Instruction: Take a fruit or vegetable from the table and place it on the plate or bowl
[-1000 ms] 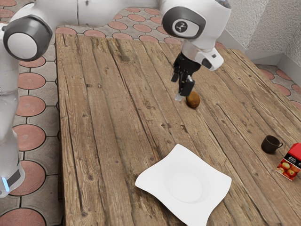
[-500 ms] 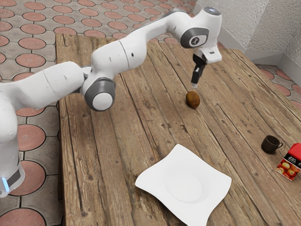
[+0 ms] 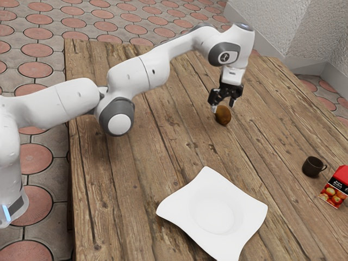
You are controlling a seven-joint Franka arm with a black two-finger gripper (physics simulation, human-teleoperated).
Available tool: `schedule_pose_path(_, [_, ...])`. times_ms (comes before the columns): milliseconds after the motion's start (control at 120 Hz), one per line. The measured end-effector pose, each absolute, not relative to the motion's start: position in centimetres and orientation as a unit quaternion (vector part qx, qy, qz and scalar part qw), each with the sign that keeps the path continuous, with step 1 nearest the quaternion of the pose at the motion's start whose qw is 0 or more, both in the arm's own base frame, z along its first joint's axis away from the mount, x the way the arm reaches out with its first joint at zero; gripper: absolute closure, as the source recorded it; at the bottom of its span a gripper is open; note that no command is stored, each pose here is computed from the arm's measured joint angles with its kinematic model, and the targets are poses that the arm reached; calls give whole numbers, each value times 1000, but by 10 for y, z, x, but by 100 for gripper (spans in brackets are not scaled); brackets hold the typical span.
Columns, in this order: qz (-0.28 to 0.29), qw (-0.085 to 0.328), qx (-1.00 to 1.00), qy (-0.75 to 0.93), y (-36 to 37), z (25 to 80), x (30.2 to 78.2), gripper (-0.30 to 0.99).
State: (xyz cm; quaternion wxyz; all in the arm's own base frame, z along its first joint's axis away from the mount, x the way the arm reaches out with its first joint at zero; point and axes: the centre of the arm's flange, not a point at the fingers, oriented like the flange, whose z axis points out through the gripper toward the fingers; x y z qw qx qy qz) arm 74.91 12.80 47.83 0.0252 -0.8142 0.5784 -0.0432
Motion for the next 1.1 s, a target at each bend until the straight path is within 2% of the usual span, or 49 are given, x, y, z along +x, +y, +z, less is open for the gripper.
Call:
schedule_pose_path(233, [-21,7,-774,633,128,472,743,0])
schedule_pose_path(617, [-4,6,-747,665,132,468,741,0])
schedule_pose_path(1100, [-31,44,-730,681,147,474,749,0])
